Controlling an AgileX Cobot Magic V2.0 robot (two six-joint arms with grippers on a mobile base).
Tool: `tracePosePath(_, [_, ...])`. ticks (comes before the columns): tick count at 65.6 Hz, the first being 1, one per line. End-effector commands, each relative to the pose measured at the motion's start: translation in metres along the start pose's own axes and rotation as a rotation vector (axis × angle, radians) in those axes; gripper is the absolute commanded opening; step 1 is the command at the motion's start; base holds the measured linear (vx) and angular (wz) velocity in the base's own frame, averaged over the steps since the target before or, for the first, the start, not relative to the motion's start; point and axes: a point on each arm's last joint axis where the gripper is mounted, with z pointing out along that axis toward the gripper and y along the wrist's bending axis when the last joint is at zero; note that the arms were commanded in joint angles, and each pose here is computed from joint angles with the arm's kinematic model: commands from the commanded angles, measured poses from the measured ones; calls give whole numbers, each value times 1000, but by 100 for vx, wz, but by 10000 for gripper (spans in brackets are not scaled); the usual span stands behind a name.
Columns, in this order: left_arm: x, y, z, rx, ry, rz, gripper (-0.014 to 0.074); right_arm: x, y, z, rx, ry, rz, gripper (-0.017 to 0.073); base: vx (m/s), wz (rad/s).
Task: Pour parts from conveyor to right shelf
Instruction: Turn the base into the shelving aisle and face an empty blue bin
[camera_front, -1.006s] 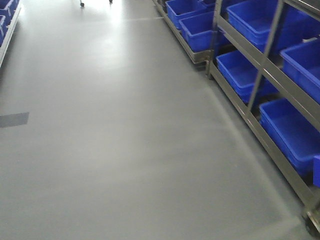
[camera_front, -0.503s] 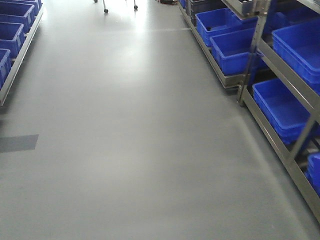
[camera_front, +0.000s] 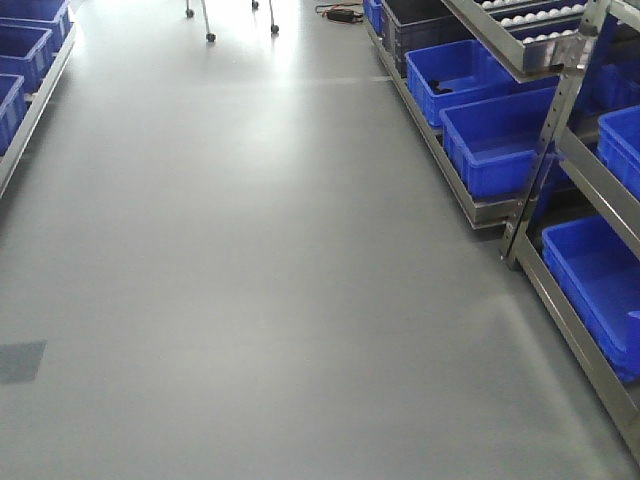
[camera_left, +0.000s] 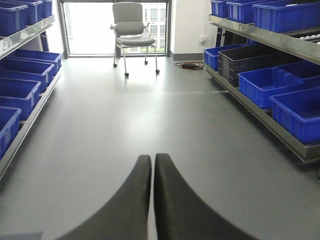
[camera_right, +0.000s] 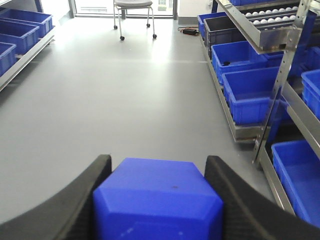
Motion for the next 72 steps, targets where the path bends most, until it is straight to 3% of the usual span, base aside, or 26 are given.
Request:
tracePosePath(1, [-13, 0, -3, 3, -103, -17, -6, -16, -1, -3, 12, -99, -1, -5, 64, -6])
tracePosePath(37, [-13, 0, -3, 3, -103, -17, -6, -16, -1, -3, 12, -99, 0, -5, 52, 14])
tracePosePath(72, [-13, 0, -3, 3, -103, -17, -6, -16, -1, -3, 12, -99, -1, -5, 34, 99])
